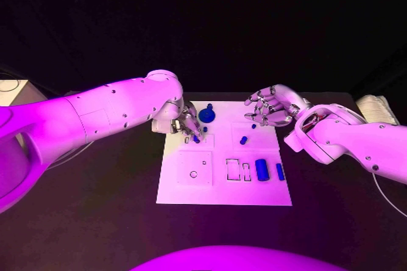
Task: Assemble the parts on the task board
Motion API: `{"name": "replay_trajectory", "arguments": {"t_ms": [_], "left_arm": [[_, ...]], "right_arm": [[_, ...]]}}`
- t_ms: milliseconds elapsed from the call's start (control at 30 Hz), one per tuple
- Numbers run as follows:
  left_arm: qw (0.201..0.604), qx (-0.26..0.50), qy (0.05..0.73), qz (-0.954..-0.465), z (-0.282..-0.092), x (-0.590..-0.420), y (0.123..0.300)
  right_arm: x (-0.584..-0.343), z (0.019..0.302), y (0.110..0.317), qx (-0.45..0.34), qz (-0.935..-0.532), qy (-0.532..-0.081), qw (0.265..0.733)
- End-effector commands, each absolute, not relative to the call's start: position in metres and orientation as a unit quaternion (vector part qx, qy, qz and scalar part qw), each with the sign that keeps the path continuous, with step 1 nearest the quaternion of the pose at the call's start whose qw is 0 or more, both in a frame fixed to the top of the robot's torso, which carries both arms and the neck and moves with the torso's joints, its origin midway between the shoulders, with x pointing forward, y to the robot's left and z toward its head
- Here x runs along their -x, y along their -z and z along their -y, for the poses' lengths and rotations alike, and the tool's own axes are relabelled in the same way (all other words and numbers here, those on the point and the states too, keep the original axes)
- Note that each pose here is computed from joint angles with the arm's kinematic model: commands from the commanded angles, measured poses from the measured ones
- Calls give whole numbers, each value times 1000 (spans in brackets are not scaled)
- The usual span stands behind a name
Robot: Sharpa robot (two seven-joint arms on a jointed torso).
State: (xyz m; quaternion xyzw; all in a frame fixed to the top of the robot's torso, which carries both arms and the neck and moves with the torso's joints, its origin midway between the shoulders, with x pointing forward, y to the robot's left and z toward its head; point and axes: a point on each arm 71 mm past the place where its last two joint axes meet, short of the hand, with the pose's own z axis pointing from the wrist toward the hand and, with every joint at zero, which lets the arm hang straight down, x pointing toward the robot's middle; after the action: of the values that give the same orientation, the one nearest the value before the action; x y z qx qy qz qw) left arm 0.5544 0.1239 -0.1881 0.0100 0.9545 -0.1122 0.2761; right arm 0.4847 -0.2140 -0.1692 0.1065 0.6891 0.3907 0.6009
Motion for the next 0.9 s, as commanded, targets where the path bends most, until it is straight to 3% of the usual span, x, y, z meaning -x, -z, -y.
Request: {"name": "replay_trajectory", "arguments": {"t_ms": [33,900], "left_arm": [[286,-14,108,-952,-124,-555,187],[278,-24,105,-955,-122,-551,191]], "right_arm": [[-484,213,169,-99,-691,-392,599],[-484,213,170,-98,-691,-392,599]]}}
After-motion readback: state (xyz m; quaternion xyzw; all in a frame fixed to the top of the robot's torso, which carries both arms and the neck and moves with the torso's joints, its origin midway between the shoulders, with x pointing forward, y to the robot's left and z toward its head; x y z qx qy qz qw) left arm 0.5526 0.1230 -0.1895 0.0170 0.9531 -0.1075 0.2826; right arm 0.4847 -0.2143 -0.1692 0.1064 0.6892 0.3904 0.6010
